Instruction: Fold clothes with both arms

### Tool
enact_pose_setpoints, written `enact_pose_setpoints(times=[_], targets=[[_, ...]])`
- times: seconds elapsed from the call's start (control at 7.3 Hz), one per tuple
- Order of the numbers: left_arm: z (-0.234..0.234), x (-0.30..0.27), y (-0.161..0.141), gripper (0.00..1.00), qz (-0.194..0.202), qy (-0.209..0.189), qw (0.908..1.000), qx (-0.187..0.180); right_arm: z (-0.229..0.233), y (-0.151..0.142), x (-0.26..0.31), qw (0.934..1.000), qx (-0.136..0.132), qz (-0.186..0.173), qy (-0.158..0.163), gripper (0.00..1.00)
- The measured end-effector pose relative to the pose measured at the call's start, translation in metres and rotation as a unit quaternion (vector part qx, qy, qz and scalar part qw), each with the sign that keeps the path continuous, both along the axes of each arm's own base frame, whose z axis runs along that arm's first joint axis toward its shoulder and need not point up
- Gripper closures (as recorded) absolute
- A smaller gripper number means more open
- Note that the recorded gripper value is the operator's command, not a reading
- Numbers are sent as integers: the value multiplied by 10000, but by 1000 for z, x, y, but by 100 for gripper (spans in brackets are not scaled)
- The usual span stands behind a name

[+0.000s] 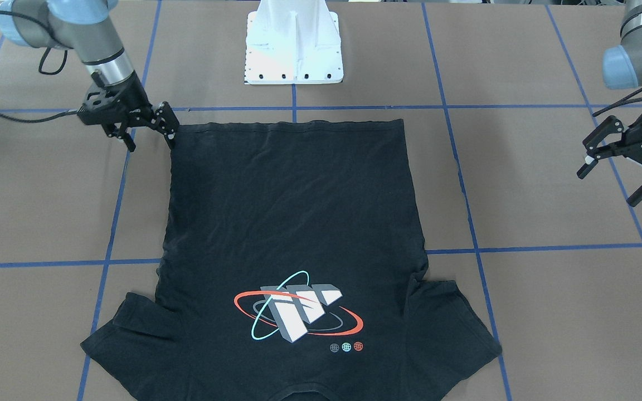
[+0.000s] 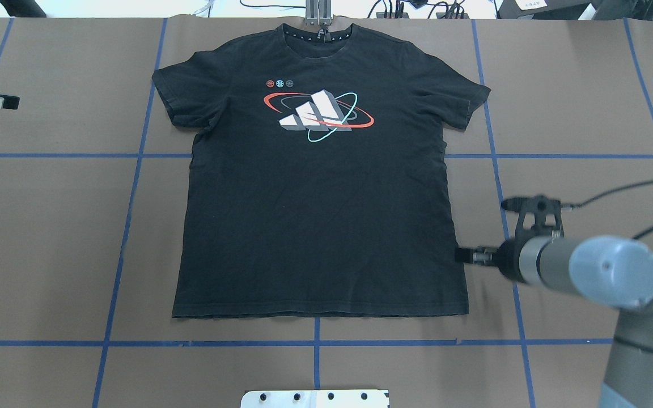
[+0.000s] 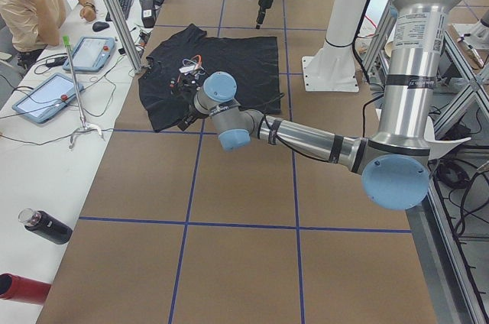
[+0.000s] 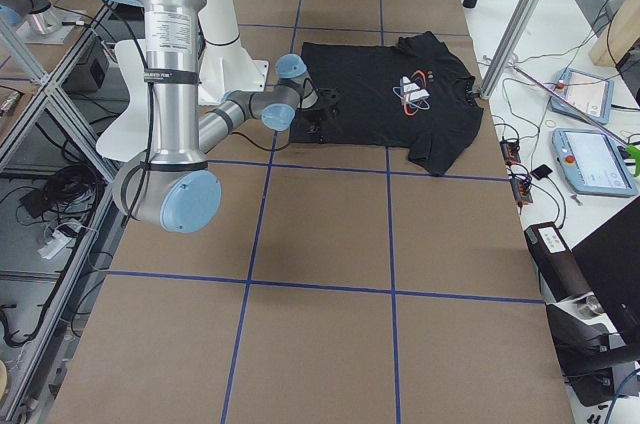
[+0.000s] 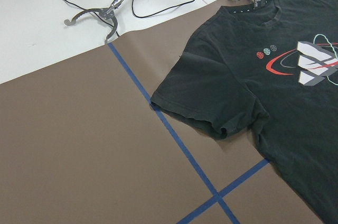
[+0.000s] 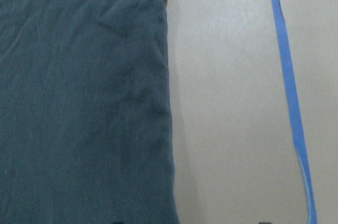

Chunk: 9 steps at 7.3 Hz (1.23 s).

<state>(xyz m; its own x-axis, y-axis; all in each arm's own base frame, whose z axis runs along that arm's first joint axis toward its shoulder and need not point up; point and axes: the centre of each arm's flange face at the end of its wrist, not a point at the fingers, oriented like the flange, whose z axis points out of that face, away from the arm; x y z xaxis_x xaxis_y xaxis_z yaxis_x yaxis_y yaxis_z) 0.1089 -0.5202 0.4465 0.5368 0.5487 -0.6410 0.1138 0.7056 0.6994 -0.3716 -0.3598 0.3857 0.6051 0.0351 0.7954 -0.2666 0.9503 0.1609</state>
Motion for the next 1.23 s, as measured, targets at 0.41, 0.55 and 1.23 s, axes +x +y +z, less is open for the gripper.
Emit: enact_pose_setpoints(times=[0.41, 0.55, 1.23], targets=[[4, 1, -1, 0, 3, -8, 10000, -49, -33, -152, 23, 9997, 138, 12, 197, 1], [7, 1, -2, 0, 9, -16, 10000, -68, -30, -198, 32, 9992, 155, -21, 359, 1], [12, 3, -3, 0, 31, -41, 9999, -87, 66, -326, 49, 9989, 286, -158, 332, 21]])
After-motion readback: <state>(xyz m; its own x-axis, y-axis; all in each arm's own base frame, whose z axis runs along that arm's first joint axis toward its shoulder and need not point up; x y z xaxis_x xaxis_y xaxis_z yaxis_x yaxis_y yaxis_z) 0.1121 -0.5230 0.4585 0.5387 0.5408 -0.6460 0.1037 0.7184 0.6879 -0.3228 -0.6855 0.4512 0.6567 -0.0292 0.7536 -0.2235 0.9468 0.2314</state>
